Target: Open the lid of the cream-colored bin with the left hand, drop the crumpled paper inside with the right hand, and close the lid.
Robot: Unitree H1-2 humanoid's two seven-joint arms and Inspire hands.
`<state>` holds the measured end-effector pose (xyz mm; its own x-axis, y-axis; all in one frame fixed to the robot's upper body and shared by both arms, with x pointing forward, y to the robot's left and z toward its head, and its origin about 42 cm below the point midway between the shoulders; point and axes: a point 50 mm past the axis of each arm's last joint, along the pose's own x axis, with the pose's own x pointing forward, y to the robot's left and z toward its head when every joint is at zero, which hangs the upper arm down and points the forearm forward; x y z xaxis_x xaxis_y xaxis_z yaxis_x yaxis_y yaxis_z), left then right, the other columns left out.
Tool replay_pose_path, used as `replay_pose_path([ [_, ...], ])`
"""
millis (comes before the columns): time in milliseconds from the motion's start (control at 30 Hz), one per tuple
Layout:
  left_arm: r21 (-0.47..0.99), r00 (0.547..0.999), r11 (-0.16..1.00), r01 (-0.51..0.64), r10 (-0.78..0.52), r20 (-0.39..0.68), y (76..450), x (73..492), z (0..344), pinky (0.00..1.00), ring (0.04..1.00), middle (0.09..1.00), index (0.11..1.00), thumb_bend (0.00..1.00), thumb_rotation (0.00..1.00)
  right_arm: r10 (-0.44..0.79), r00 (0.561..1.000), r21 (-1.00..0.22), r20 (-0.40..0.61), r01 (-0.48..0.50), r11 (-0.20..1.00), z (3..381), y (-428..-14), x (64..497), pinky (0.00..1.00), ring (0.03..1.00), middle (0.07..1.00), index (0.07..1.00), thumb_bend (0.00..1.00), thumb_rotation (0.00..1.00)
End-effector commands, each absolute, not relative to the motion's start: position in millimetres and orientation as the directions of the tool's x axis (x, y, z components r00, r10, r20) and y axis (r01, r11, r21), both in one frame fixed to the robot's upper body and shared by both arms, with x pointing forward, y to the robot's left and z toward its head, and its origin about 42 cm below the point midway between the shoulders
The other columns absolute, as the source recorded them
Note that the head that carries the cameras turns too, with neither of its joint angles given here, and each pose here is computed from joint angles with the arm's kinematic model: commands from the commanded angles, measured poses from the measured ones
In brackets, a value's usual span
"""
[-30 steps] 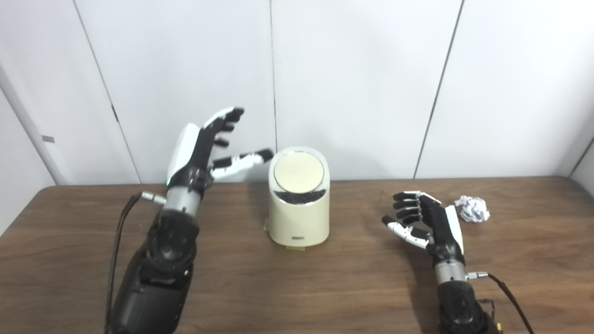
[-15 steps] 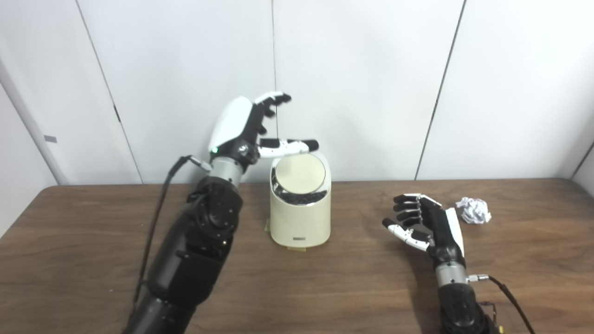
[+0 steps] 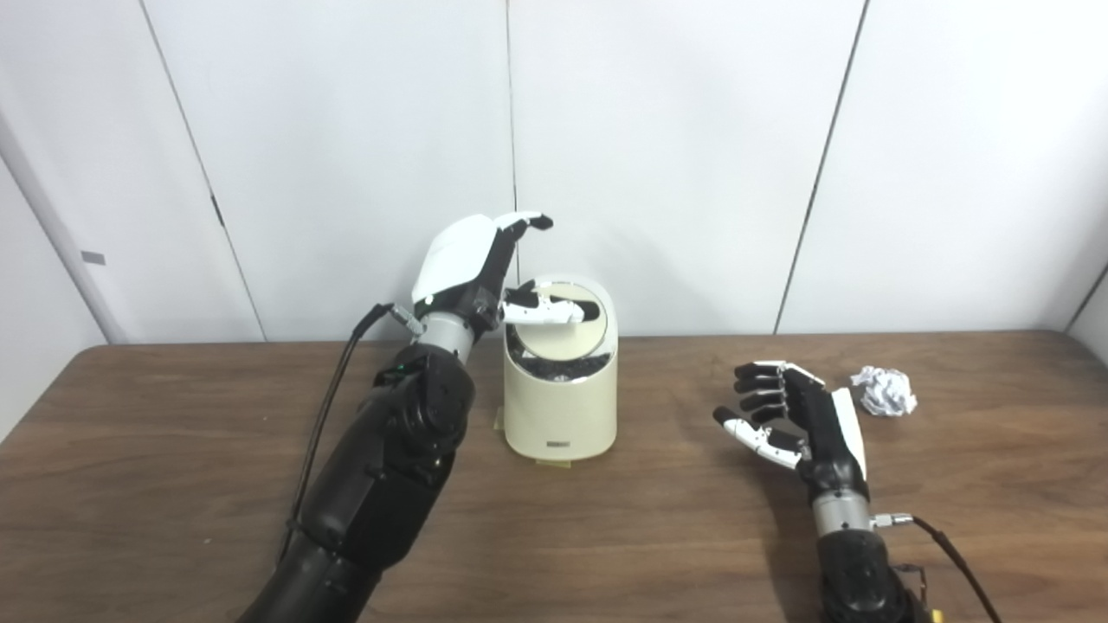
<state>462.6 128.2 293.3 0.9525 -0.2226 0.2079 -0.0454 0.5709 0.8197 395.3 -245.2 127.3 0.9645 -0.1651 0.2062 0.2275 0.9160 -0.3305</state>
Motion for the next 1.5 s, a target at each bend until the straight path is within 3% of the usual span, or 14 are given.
replay_pose_path([
  [0, 0.809, 0.911, 0.57, -0.142, -0.245, 0.332, 123.9, 467.2, 329.7, 0.75, 0.887, 0.916, 0.868, 1.0, 0.44, -0.155, 0.955, -0.331, 0.254, 0.237, 0.914, 140.6, -244.8, 400.5, 0.48, 0.552, 0.597, 0.596, 0.38, 0.08],
  [233, 0.821, 0.912, 0.552, -0.148, -0.244, 0.329, 130.2, 469.1, 329.8, 0.73, 0.884, 0.92, 0.872, 1.0, 0.39, -0.154, 0.955, -0.329, 0.255, 0.235, 0.914, 141.2, -246.1, 399.0, 0.48, 0.55, 0.593, 0.597, 0.38, 0.08],
  [433, 0.833, 0.917, 0.532, -0.152, -0.24, 0.32, 136.2, 471.2, 329.1, 0.79, 0.911, 0.936, 0.881, 1.0, 0.37, -0.154, 0.954, -0.328, 0.258, 0.236, 0.915, 142.2, -247.1, 398.2, 0.48, 0.546, 0.588, 0.593, 0.38, 0.07],
  [733, 0.855, 0.927, 0.487, -0.178, -0.209, 0.312, 144.8, 479.8, 320.7, 0.78, 0.905, 0.925, 0.866, 1.0, 0.34, -0.139, 0.955, -0.331, 0.261, 0.224, 0.917, 142.2, -247.9, 398.4, 0.48, 0.538, 0.578, 0.585, 0.39, 0.08],
  [867, 0.863, 0.93, 0.471, -0.183, -0.201, 0.307, 148.8, 483.3, 314.8, 0.73, 0.884, 0.923, 0.859, 1.0, 0.33, -0.143, 0.954, -0.339, 0.264, 0.231, 0.912, 143.2, -246.9, 397.3, 0.47, 0.531, 0.573, 0.582, 0.39, 0.08],
  [1000, 0.873, 0.936, 0.451, -0.185, -0.189, 0.296, 152.8, 487.7, 306.5, 0.78, 0.892, 0.901, 0.849, 1.0, 0.3, -0.144, 0.955, -0.34, 0.261, 0.23, 0.912, 143.8, -246.2, 396.7, 0.47, 0.534, 0.576, 0.582, 0.39, 0.09],
  [1267, 0.931, 0.925, 0.287, -0.224, -0.237, 0.296, 158.8, 491.3, 289.1, 0.87, 0.925, 0.873, 0.847, 1.0, 0.24, -0.143, 0.955, -0.339, 0.261, 0.229, 0.912, 145.7, -244.8, 395.5, 0.48, 0.544, 0.584, 0.585, 0.38, 0.07],
  [1467, 0.94, 0.889, 0.167, -0.297, -0.312, 0.336, 163.5, 489.6, 282.2, 0.93, 0.931, 0.863, 0.843, 1.0, 0.28, -0.137, 0.954, -0.338, 0.266, 0.225, 0.914, 145.5, -244.7, 395.7, 0.47, 0.54, 0.582, 0.585, 0.38, 0.09],
])
